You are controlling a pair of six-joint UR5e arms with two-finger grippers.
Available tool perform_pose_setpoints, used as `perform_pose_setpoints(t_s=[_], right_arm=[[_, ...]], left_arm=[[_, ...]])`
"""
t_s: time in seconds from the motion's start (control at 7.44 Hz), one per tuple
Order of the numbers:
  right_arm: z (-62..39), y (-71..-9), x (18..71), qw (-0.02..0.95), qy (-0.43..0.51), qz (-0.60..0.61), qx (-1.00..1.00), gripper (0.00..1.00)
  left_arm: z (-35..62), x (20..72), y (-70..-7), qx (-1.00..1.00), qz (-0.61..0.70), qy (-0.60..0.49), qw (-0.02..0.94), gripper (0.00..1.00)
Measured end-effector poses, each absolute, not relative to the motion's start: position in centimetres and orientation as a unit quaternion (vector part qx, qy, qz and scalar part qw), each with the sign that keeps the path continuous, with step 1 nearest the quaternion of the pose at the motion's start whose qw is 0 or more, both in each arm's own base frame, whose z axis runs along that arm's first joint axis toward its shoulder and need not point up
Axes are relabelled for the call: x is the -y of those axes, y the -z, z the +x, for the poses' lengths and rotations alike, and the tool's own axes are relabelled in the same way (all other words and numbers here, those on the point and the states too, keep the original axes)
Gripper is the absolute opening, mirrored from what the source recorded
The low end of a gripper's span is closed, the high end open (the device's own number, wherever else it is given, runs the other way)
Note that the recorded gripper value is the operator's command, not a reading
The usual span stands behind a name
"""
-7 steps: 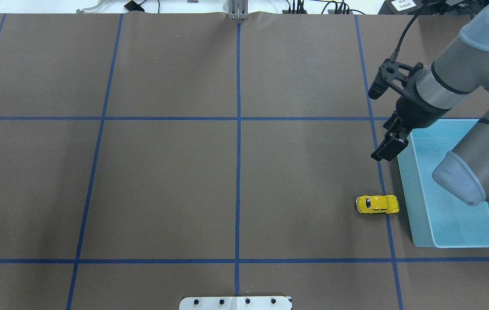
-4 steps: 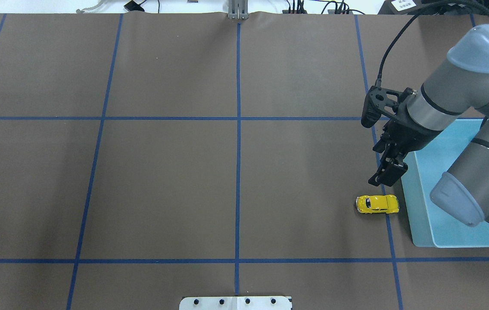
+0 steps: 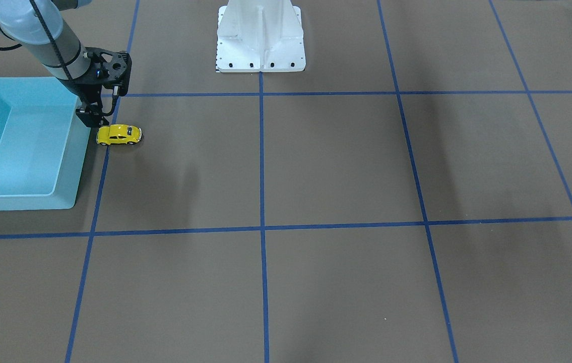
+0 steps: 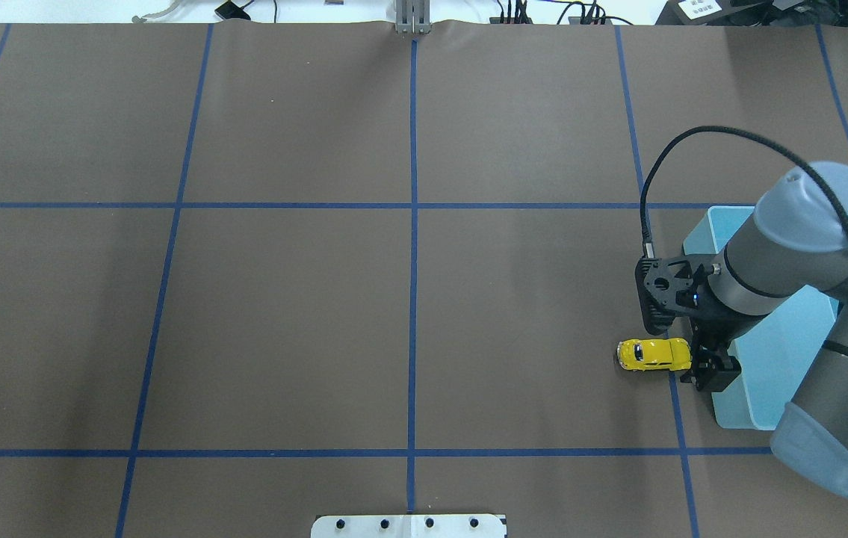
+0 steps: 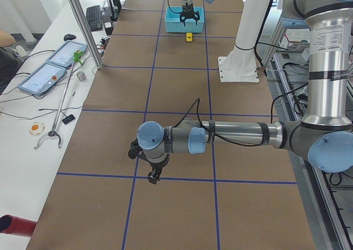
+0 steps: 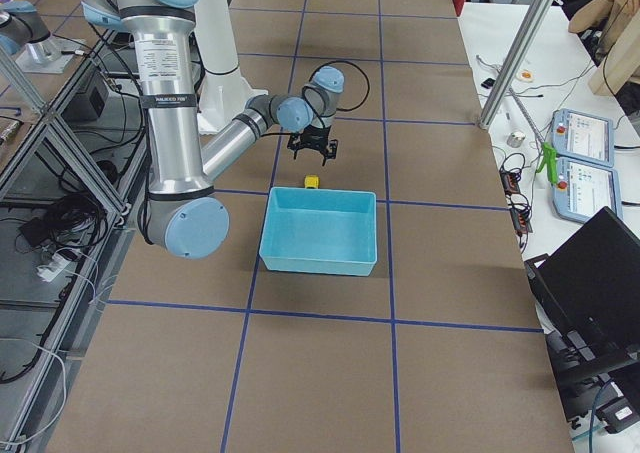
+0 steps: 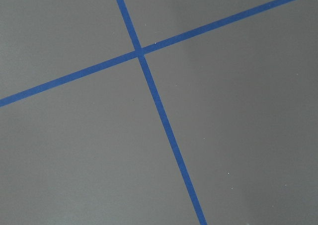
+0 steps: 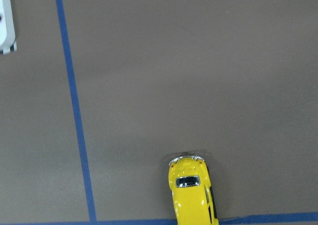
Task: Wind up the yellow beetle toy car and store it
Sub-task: 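Close the right gripper around the yellow car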
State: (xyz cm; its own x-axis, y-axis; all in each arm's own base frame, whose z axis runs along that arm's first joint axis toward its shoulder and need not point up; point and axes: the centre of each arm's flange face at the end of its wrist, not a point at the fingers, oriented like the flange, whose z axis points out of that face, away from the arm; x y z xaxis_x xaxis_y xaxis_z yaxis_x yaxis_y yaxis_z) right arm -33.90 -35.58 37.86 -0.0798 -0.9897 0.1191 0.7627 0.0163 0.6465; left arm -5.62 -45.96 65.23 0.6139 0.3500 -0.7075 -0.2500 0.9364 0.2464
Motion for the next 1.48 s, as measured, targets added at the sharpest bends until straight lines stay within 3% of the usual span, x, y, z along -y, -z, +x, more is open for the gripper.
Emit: perform_pose_setpoints(t_s=[0.67,1.48], right_arm=[[-37.6,-41.3,35.2,0.646,0.714,0.206,0.173,0.99],[-42.3,-43.1,36.7,0.642,0.726,0.184,0.163,0.97]], left_arm=[[-5.6,46.1,-65.4,-0.406,0.062,-0.168,0.896,1.00],[-5.5,46.1,-65.3,-0.406,0.063,-0.169,0.896,1.00]])
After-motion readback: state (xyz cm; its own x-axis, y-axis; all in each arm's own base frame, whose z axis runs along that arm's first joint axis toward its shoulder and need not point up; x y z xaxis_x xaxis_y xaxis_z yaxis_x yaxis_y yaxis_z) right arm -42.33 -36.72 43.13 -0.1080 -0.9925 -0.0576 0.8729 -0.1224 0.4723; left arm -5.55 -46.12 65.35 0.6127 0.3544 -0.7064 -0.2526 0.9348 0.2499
